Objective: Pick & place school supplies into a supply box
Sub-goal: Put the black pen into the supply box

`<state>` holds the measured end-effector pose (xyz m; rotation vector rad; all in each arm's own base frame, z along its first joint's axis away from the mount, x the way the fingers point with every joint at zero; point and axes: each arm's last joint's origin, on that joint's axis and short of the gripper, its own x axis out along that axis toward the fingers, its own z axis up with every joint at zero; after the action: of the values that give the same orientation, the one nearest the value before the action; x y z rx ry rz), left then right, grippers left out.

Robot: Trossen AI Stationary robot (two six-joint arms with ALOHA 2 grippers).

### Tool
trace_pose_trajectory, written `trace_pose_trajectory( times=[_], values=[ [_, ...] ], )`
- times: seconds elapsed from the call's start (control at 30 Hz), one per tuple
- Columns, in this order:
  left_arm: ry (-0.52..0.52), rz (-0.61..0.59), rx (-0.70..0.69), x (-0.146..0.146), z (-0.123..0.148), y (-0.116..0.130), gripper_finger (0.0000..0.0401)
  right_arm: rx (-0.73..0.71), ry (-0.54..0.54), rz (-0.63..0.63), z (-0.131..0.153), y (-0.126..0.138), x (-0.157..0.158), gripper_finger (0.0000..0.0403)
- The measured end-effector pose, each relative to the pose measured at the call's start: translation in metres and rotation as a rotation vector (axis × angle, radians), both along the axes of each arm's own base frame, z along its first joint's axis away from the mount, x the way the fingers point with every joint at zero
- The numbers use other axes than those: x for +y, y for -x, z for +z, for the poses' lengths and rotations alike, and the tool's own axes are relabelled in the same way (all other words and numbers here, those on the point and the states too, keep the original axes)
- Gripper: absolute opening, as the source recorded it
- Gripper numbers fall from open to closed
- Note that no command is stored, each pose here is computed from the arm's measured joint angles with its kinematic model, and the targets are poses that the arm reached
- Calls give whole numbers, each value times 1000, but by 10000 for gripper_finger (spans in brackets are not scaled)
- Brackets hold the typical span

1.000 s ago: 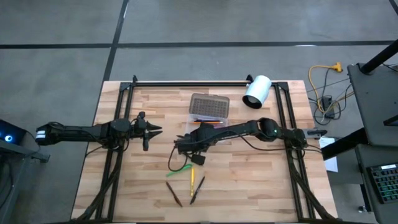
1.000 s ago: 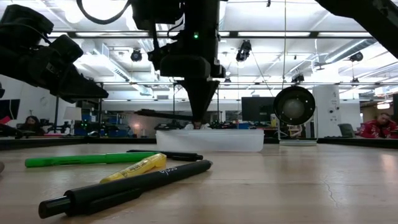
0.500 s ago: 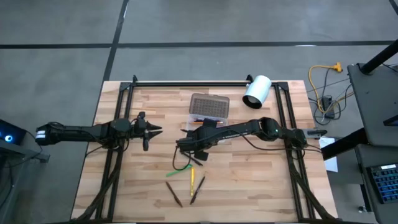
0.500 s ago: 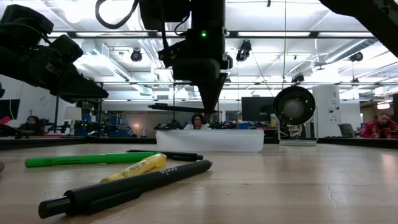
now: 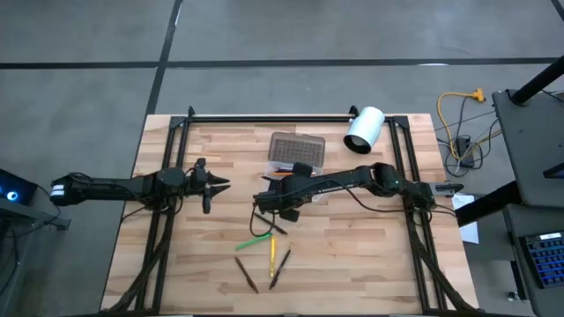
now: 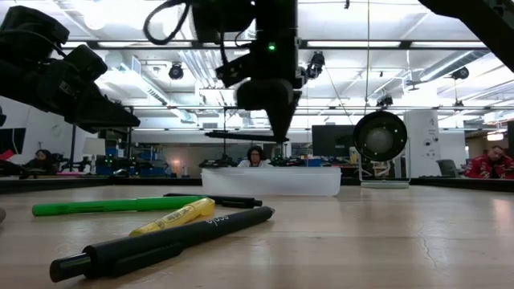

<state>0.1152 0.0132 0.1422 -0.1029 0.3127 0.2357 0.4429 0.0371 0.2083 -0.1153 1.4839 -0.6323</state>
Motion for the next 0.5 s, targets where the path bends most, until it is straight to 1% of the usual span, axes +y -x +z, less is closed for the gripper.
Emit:
trace_pose_trajectory(
  times=[0.2, 0.3, 0.5],
  values=[
    [0, 0, -1, 0, 0, 0, 69, 13, 5, -7, -5, 11, -6, 13],
    [0, 0, 0, 0, 0, 0, 69, 4, 3, 22, -7, 13, -8, 13],
    [0, 0, -1, 0, 0, 0, 69, 32, -2, 66, -21, 18, -21, 13]
  ],
)
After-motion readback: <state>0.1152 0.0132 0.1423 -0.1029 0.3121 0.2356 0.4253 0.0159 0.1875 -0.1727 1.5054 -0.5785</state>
